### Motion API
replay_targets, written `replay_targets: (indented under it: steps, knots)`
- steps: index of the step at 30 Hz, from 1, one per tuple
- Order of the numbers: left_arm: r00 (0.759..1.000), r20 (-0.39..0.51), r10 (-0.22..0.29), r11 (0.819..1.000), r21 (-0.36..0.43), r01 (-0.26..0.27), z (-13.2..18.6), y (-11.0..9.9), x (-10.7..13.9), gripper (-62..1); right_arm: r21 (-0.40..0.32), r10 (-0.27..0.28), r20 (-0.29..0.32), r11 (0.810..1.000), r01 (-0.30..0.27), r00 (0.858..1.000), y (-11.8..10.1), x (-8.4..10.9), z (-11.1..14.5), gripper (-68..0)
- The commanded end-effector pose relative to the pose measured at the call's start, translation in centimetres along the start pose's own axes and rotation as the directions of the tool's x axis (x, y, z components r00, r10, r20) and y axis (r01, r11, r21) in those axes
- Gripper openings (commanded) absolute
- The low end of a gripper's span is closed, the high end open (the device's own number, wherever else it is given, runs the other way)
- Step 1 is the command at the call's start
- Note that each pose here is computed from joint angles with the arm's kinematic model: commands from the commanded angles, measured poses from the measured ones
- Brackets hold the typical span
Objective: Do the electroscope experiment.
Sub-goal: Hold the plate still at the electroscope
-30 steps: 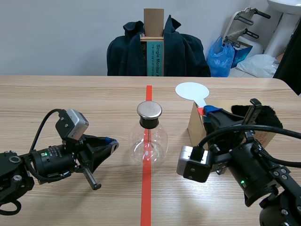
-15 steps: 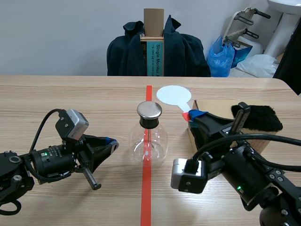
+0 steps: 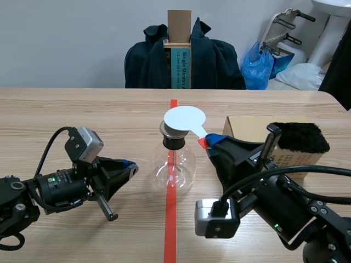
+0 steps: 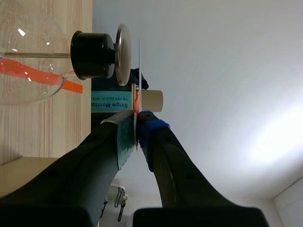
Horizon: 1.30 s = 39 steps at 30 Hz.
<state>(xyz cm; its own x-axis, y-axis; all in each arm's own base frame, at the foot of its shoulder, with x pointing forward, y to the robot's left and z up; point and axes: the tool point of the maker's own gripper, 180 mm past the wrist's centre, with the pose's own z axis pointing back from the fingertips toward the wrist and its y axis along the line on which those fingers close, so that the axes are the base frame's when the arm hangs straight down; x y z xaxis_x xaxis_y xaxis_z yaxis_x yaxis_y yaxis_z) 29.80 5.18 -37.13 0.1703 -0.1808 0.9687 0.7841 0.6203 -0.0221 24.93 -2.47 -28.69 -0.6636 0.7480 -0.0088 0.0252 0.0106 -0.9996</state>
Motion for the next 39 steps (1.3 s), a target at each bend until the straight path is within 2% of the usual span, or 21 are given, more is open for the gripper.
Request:
replay_targets:
  steps: [1,39]
  knots:
    - [0.999,0.04,-0.003,1.0,-0.007,0.003,-0.36,-0.23,1.15,-58.1,-0.028,0.024,-0.006,0.999,-0.024,1.0,-0.94,-0.69,-0.13,-66.7]
    - [0.999,0.042,0.001,1.0,-0.001,-0.001,-0.21,-0.38,0.95,-58.1,-0.029,0.024,-0.007,0.999,-0.025,1.0,-0.95,-0.7,-0.14,-66.7]
